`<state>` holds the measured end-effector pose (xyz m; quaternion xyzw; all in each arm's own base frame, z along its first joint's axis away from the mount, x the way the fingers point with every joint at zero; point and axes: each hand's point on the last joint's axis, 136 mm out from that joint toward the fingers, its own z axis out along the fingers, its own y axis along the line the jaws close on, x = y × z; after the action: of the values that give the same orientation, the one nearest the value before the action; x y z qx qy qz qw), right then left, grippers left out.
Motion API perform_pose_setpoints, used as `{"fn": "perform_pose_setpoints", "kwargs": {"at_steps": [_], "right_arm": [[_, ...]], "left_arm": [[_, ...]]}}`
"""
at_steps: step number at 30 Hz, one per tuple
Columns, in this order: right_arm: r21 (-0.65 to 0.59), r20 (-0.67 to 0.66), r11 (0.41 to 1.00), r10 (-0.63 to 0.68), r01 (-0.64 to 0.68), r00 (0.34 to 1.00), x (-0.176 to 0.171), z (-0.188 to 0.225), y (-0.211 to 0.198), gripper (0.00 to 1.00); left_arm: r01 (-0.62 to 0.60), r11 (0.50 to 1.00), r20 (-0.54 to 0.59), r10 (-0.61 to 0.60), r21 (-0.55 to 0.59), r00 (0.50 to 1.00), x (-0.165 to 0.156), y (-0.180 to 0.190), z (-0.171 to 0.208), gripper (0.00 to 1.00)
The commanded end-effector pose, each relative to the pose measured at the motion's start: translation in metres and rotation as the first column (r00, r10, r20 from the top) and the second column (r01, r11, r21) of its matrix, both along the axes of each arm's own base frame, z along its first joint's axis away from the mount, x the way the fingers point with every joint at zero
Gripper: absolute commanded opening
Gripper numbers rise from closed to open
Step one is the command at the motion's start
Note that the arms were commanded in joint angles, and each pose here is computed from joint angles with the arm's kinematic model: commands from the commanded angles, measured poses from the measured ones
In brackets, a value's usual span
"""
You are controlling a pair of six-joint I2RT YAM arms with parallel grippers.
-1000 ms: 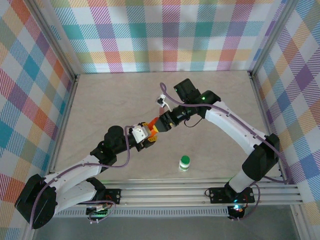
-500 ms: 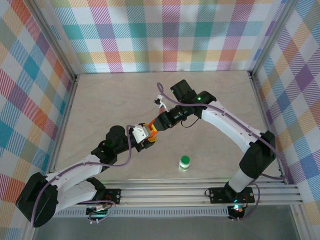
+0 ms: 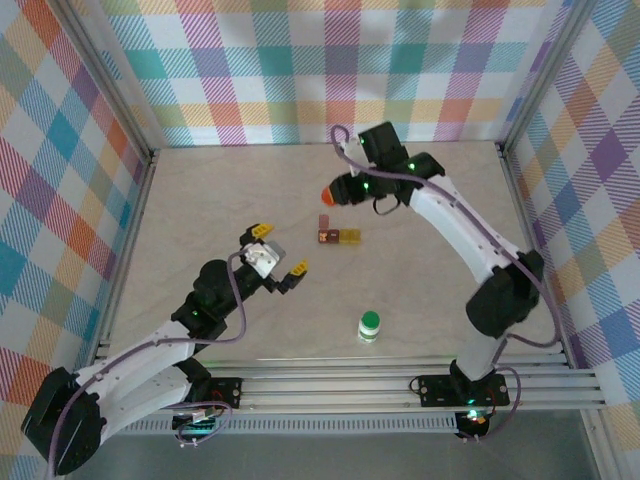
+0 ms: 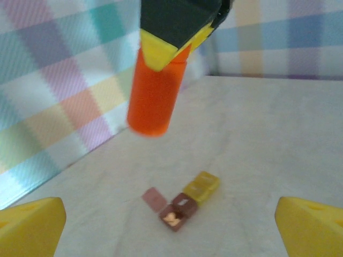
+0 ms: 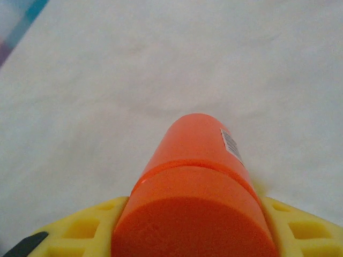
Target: Sort the pills into containers
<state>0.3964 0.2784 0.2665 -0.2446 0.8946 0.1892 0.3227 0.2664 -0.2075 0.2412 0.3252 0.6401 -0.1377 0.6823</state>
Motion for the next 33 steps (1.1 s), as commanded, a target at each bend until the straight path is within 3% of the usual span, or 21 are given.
{"fn": "perform_pose_setpoints", "kwargs": {"at_steps": [1,4,8,10,15,17,33], "right_arm": [[-0.186,0.071,0.976,-0.103,0.114,0.992,0.058,-0.026,-0.024,0.33],[-0.200,0.054,0.974,-0.100,0.109,0.993,0.088,-0.036,-0.020,0.33],[-0.225,0.056,0.971,-0.065,0.076,0.996,0.111,-0.049,-0.008,0.35],[-0.243,0.061,0.968,-0.050,0.063,0.997,0.118,-0.061,-0.006,0.37],[-0.270,0.032,0.963,-0.010,0.019,0.999,0.123,-0.090,0.000,0.41],[-0.277,0.027,0.961,-0.010,0.017,1.000,0.126,-0.100,0.000,0.41],[-0.291,0.007,0.956,-0.017,0.018,1.000,0.142,-0.144,0.006,0.54]], "left_arm": [[-0.297,0.940,0.001,0.302,-0.168,0.953,0.015,0.053,0.023,1.00],[-0.414,0.875,-0.053,0.414,-0.249,0.908,0.015,0.083,0.025,1.00],[-0.479,0.793,-0.131,0.466,-0.376,0.875,0.013,0.108,0.026,1.00],[-0.529,0.728,-0.198,0.496,-0.436,0.846,0.015,0.122,0.025,1.00],[-0.721,0.518,-0.396,0.607,-0.461,0.689,0.023,0.161,0.008,1.00],[-0.761,0.471,-0.438,0.627,-0.446,0.644,0.025,0.169,0.002,1.00],[-0.750,0.498,-0.450,0.601,-0.436,0.660,0.030,0.163,-0.004,1.00]]}}
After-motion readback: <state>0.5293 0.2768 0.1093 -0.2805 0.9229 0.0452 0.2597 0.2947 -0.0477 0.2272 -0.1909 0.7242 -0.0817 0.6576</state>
